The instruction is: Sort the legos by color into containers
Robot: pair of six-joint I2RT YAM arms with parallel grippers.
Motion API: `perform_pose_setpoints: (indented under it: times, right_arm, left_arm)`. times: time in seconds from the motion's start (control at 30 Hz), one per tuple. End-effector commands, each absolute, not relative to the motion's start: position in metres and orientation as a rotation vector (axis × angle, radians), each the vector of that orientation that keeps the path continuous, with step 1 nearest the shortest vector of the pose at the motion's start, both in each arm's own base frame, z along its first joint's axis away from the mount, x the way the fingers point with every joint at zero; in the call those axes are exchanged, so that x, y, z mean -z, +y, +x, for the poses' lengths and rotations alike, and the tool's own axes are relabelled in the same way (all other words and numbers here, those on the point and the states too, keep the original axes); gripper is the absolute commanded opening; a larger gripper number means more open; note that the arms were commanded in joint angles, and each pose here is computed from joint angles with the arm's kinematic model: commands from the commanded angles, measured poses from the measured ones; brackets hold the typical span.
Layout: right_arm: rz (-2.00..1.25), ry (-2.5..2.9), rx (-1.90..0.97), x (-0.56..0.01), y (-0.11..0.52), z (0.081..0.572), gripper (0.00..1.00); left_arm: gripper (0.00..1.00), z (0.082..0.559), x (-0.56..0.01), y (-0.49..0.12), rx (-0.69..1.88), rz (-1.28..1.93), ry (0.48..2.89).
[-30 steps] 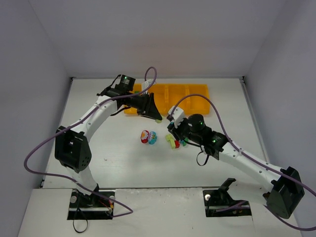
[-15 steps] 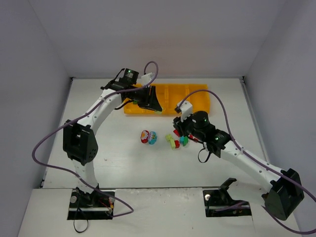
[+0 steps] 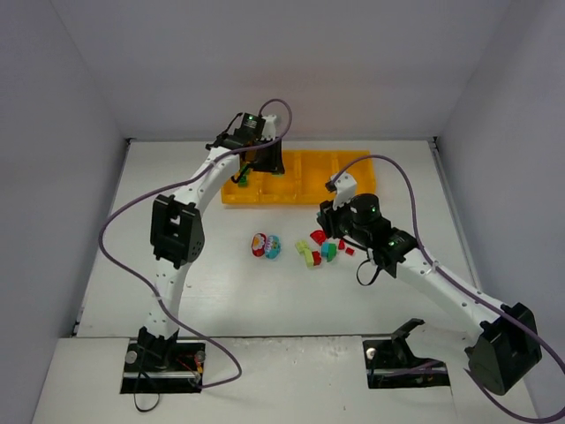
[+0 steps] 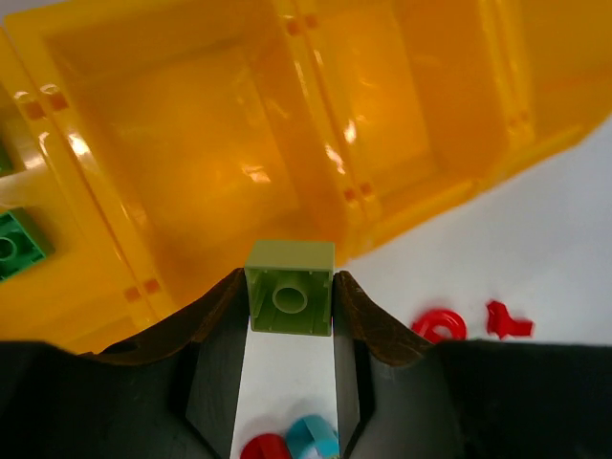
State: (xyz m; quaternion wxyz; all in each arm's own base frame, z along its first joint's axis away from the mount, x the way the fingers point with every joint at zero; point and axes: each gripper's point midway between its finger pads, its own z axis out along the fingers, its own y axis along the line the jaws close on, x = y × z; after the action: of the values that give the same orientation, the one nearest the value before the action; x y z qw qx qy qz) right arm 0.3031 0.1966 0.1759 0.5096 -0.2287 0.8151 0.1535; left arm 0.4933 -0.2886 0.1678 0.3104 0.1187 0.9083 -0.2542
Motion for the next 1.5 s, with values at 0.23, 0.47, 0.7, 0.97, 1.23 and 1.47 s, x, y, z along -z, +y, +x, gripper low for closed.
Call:
perform_pose_setpoints:
  times: [0.23, 0.47, 0.7, 0.97, 1.23, 1.47]
  right_arm:
    - [-0.459, 1.888, -0.468, -0.212, 0.195, 0.323, 0.00]
    - [-0.436, 1.899, -0.461, -0.211, 0.190, 0.326, 0.00]
    - [-0.425, 1.906, -0.468, -0.212, 0.187, 0.328, 0.00]
    - [-0.418, 1.903, -0.469, -0.215, 0.187, 0.332, 0.00]
    - [-0.426, 1.879, -0.445, -0.227, 0.187, 0.344, 0.00]
    - [-0.429, 1.856, -0.400, -0.238, 0.184, 0.363, 0.00]
  left_arm:
    - [0.00, 0.565, -0.189, -0.280, 0.489, 0.204, 2.177]
    - [0.22, 0.577, -0.190, -0.291, 0.508, 0.208, 2.120]
    - [0.40, 0.574, -0.193, -0.291, 0.496, 0.220, 2.121]
    - [0.50, 0.571, -0.208, -0.285, 0.477, 0.218, 2.106]
    - [0.68, 0.526, -0.275, -0.263, 0.471, 0.239, 2.045]
    - [0.71, 0.458, -0.278, -0.217, 0.365, 0.240, 2.100]
